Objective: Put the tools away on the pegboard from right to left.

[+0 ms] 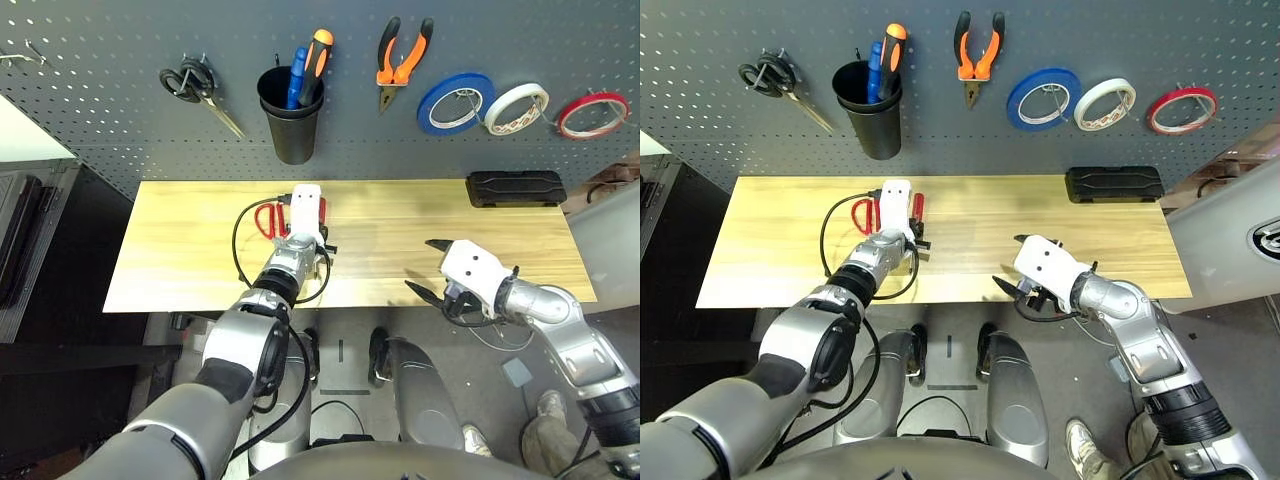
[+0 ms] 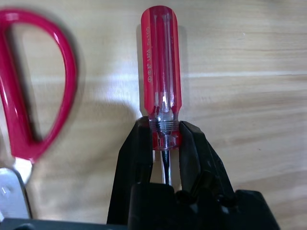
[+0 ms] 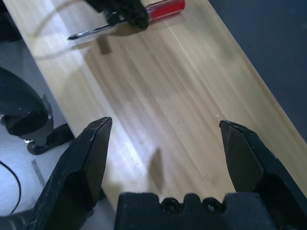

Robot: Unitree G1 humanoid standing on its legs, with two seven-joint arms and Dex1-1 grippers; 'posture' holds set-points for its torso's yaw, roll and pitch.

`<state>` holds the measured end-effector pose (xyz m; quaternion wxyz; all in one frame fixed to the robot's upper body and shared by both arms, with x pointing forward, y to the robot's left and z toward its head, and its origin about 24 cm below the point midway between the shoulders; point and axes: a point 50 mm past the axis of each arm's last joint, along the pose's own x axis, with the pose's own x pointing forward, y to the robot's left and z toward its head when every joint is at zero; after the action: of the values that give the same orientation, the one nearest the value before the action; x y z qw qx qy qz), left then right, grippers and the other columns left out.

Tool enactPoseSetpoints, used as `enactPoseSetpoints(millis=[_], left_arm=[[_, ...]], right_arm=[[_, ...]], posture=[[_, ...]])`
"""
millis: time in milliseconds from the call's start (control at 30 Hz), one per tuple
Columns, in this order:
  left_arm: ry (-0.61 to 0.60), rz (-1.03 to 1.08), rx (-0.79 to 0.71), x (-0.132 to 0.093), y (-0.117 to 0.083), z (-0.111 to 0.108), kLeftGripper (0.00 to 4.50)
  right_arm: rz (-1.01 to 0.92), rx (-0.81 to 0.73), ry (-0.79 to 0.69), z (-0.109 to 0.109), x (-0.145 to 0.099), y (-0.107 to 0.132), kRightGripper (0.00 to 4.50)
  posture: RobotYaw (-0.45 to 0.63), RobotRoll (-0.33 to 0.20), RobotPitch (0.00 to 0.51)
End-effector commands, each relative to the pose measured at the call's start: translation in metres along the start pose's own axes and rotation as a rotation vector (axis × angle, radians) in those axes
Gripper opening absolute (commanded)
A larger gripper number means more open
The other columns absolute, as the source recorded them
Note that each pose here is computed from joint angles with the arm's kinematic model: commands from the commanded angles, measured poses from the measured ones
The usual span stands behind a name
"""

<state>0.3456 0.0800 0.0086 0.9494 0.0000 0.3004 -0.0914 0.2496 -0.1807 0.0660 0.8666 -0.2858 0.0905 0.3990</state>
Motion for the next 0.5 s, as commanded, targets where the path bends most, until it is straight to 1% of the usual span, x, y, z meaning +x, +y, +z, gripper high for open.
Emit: enactPoseSetpoints(millis=[33,300,500], left_arm=[[0.027,0.003,-0.044,-0.011,-0.001,-0.015,0.83],[-0.098,-0.002,-0.069,-0.055,0.009,-0.018,0.83],[-0.202,0.007,-0.11,-0.086,0.021,-0.019,0.83]], right_arm=[[0.039,0.01,0.012,-0.007,0.003,0.005,4.5],[0.058,-0.013,0.003,-0.008,0.009,-0.003,4.5],[0.055,-0.025,-0.009,-0.01,0.012,-0.01,4.5]], posture=[[0.11,0.0,0.268],[0.17,0.0,0.268],[0.21,0.0,0.258]])
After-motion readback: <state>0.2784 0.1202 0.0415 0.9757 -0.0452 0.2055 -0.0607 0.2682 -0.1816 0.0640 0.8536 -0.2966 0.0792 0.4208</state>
